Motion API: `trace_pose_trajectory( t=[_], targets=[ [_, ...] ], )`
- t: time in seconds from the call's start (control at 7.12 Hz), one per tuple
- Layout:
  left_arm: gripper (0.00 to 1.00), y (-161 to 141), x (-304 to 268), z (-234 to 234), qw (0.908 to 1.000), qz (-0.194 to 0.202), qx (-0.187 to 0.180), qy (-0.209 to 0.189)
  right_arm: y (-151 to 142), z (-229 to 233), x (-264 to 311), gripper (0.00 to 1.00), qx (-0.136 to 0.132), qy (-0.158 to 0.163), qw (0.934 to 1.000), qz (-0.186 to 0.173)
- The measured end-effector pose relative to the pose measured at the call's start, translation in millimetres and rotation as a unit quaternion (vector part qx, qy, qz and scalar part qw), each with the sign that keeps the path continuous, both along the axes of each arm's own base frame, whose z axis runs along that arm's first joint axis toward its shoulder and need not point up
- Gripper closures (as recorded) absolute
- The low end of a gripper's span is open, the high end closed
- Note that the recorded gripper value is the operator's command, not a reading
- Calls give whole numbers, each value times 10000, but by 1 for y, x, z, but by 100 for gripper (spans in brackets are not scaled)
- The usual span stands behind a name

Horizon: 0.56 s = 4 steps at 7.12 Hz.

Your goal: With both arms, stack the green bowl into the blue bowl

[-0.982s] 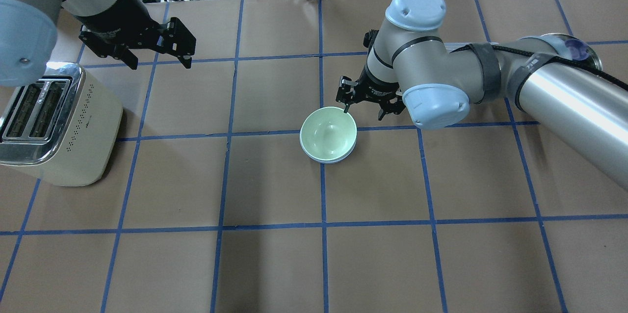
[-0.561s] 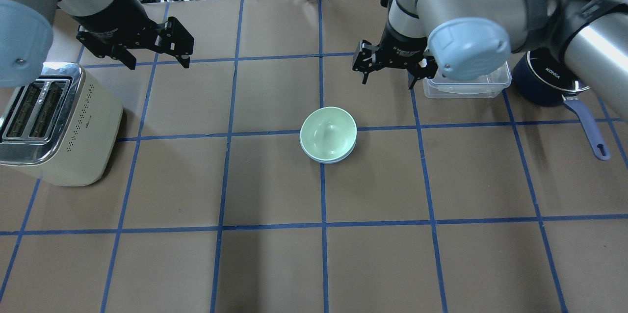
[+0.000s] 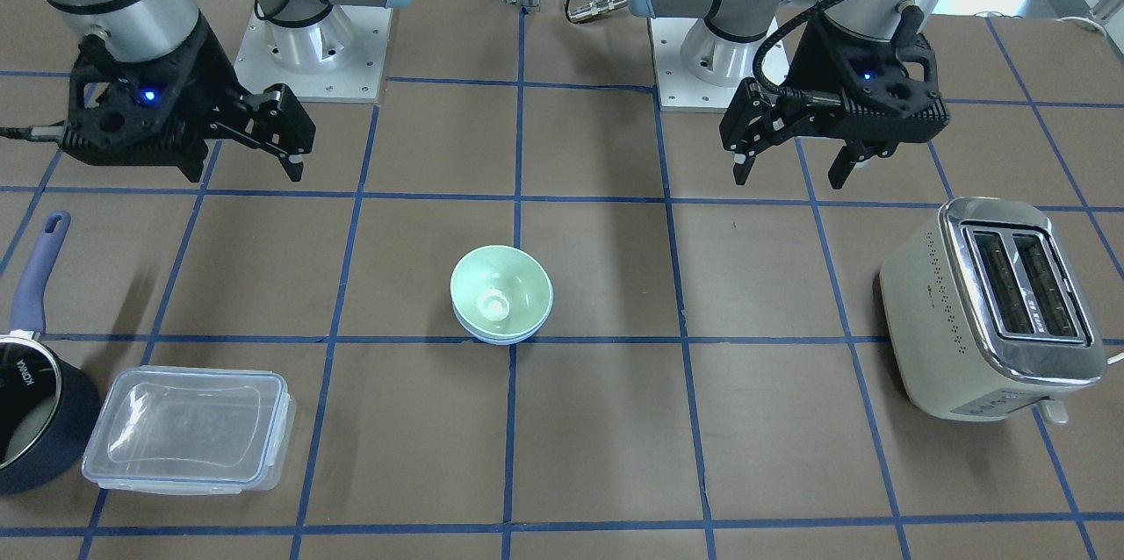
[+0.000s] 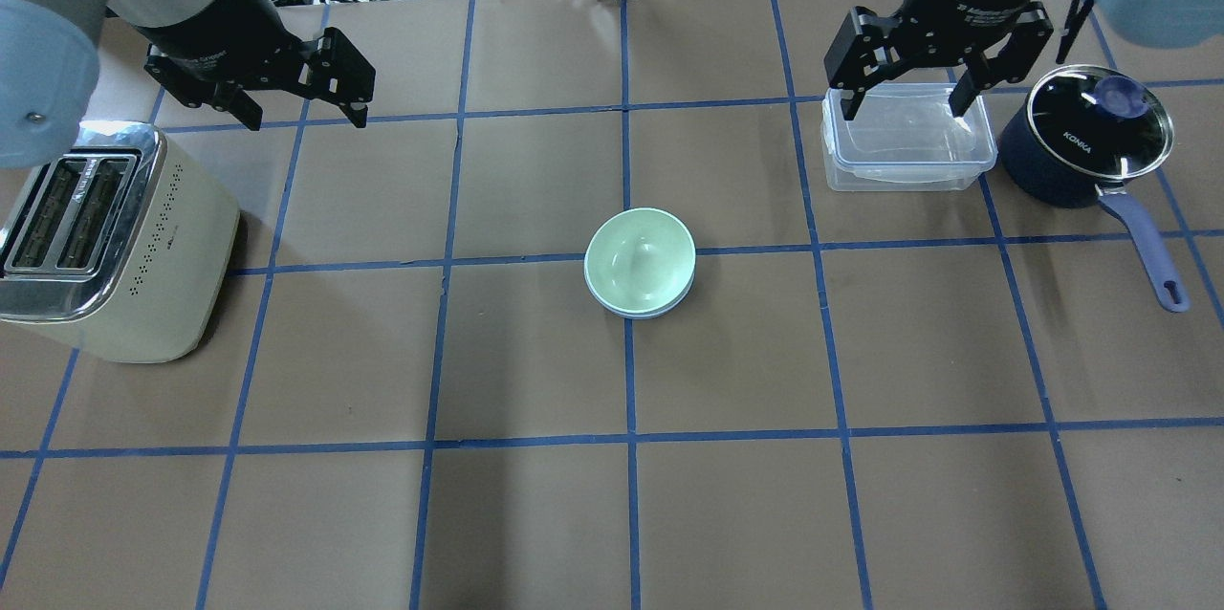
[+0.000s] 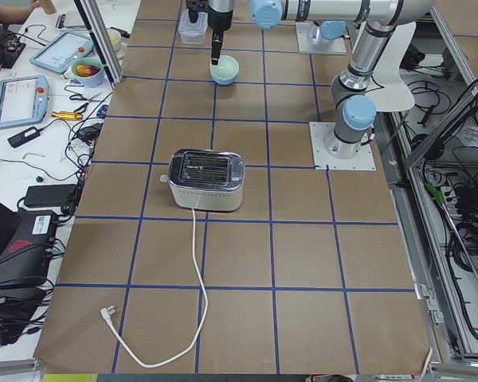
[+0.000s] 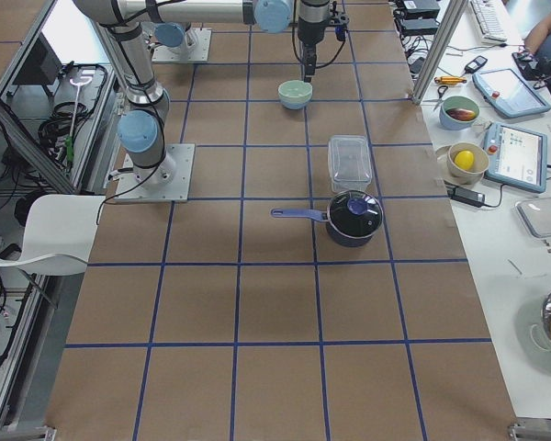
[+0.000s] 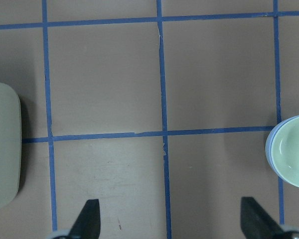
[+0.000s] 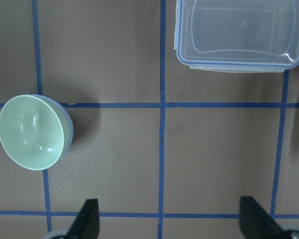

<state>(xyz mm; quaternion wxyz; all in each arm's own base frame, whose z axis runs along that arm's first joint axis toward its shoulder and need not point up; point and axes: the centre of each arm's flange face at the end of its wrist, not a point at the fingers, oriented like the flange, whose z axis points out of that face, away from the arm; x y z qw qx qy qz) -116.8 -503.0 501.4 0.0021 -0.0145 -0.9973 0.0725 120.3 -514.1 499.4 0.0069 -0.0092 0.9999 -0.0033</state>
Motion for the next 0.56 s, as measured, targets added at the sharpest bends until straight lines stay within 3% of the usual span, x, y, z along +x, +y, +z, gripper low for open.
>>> trace_pose_trajectory(
  t=[0.56],
  targets=[
    [0, 0, 0, -1, 10000, 1, 5, 2, 6, 12, -2, 0, -84, 97, 9999, 36]
  ],
)
